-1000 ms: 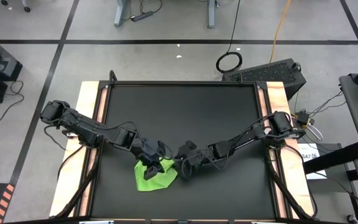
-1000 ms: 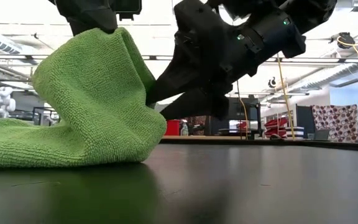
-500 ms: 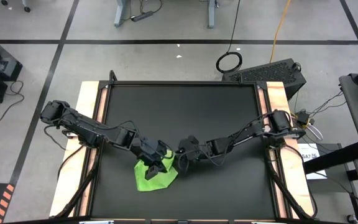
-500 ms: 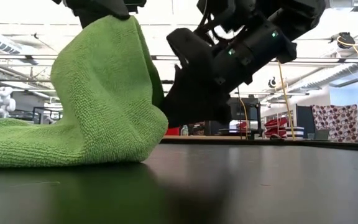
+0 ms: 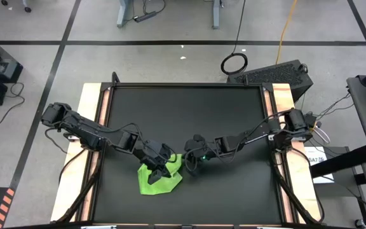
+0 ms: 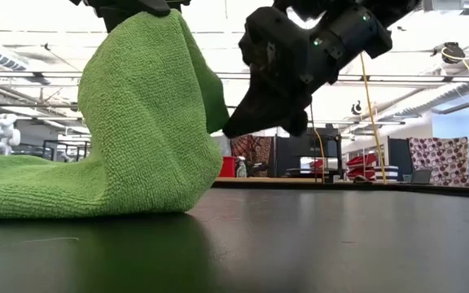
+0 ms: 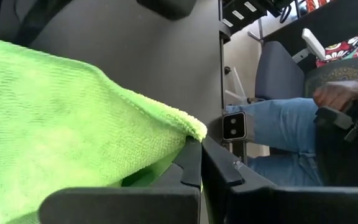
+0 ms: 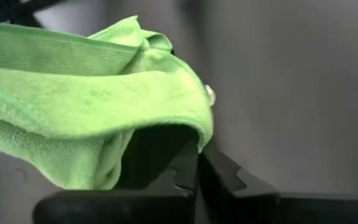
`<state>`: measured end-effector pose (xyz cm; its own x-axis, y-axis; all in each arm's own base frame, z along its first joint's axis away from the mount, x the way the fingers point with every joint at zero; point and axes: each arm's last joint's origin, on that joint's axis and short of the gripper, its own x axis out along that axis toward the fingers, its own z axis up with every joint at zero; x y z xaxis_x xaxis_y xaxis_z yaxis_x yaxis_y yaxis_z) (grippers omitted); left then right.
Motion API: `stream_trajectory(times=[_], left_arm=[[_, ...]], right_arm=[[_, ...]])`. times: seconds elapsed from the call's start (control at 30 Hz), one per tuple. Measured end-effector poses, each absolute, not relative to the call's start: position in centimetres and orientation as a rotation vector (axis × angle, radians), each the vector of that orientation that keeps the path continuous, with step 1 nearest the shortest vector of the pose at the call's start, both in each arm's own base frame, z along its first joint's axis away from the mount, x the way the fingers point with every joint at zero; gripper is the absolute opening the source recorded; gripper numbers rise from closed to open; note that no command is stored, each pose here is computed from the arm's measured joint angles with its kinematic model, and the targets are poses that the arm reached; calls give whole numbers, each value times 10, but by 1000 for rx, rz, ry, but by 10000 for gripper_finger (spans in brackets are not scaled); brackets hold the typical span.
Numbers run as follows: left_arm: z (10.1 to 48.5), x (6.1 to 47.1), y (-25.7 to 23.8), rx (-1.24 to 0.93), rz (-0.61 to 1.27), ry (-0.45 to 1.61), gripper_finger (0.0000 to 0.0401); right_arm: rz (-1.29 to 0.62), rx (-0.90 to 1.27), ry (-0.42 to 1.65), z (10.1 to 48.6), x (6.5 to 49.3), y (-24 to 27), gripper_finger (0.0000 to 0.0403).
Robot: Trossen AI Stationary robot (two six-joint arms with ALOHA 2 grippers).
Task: Roll towel into tight, uniform cylinder
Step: Fold the green towel
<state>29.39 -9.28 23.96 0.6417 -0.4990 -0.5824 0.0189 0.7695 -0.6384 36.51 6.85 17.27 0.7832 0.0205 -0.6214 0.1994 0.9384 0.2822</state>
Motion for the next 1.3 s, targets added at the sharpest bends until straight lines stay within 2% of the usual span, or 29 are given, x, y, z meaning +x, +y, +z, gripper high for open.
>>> stream_trajectory(times=[0.33,0.5,1.0,1.17,1.3], left_arm=[[240,294,-93,-638,-321,827,0],[240,294,-93,-638,-321,825,0],[243,296,-93,-641,-333,794,0],[243,296,-93,-643,-337,793,0],[244,297,-93,-642,-346,776,0]], right_arm=[[-107,320,654,177,362,76,127],[-132,293,669,176,359,81,157],[-153,298,632,164,368,80,155],[-154,269,618,165,370,74,131],[-145,235,654,160,371,68,88]])
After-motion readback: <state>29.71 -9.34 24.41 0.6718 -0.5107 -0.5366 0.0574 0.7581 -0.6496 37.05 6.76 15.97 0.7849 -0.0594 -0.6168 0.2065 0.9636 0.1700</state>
